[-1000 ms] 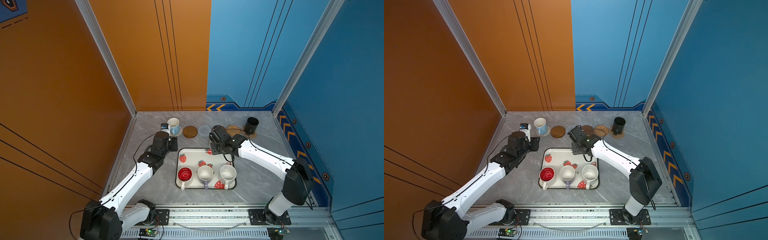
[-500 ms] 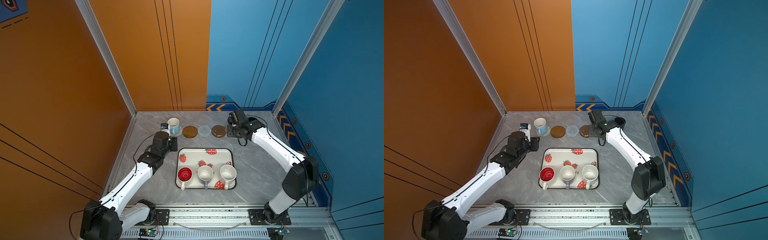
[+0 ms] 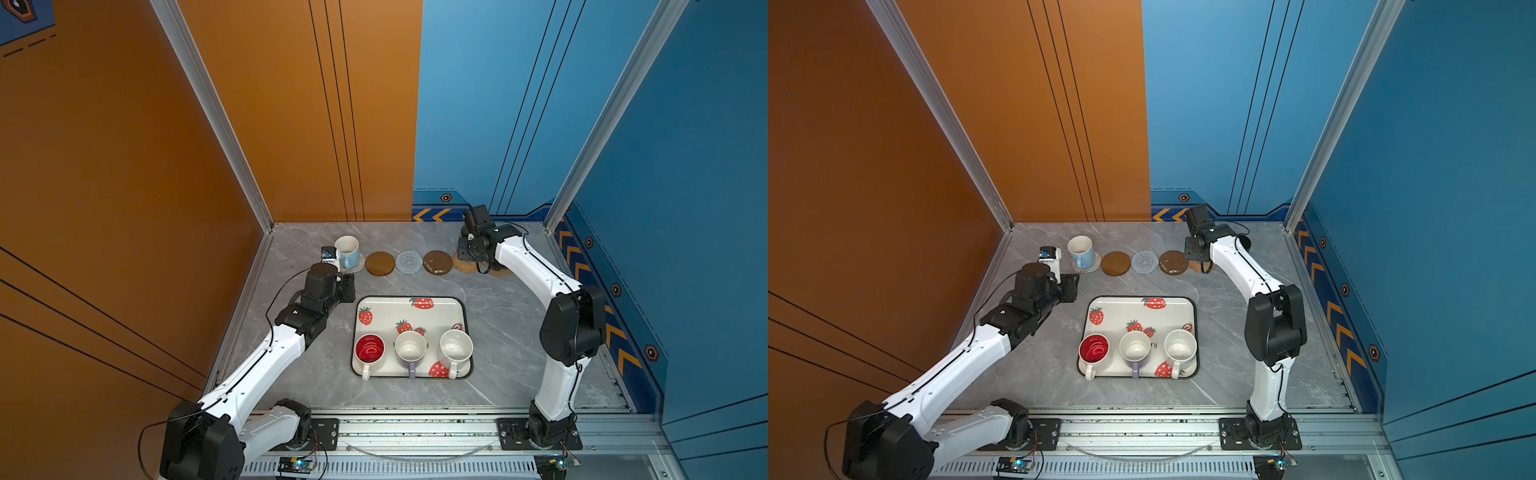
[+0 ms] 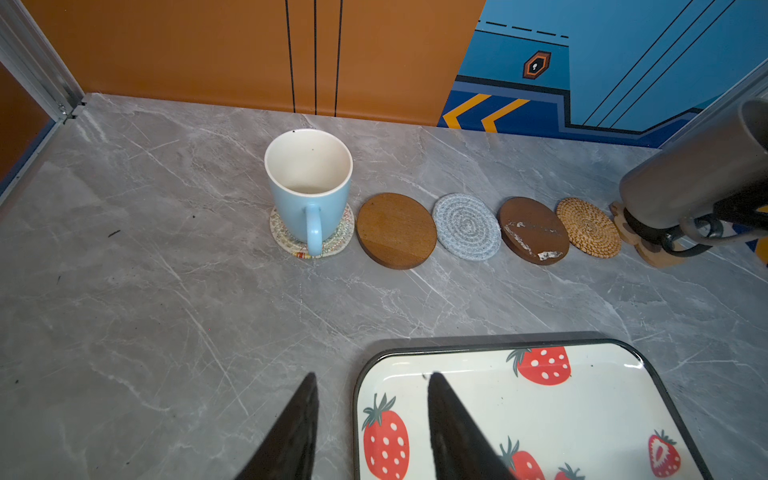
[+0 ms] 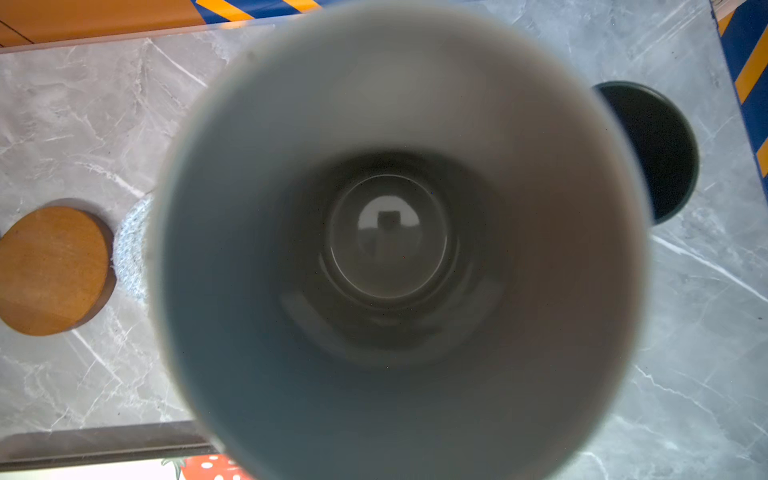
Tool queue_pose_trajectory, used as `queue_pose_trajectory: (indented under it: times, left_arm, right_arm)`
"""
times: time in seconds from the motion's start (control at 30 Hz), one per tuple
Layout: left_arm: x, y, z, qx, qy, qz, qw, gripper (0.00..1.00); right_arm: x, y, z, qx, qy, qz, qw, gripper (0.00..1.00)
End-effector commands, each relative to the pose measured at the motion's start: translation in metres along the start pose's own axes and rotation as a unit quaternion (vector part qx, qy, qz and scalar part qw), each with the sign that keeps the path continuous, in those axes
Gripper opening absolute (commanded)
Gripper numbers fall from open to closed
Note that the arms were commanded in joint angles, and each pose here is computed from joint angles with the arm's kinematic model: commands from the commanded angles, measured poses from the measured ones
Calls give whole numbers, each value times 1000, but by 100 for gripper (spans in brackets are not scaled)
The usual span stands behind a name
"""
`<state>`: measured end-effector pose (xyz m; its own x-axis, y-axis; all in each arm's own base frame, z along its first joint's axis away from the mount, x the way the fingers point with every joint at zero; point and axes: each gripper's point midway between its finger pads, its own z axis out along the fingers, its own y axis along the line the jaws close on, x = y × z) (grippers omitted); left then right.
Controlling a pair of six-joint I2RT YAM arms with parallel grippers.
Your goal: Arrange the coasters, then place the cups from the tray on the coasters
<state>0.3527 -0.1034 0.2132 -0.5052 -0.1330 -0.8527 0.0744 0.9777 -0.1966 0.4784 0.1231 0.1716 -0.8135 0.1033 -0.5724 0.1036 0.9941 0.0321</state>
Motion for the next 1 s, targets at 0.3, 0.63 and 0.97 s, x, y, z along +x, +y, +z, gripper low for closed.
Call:
queue_pose_trajectory:
  times: [0.3, 0.63, 0.97]
  left_arm:
    - [-10, 1, -3, 4, -14, -8, 1000, 44]
    - [-12, 0, 0, 5, -10, -7, 1000, 44]
    - [-12, 1, 1, 4, -8, -7, 1000, 44]
  right_arm:
    - [-32, -8, 22, -9, -19, 25, 999, 0]
    - [-24, -12, 42, 2, -3, 25, 1000, 0]
    - [-22, -11, 47, -2, 1, 28, 1000, 0]
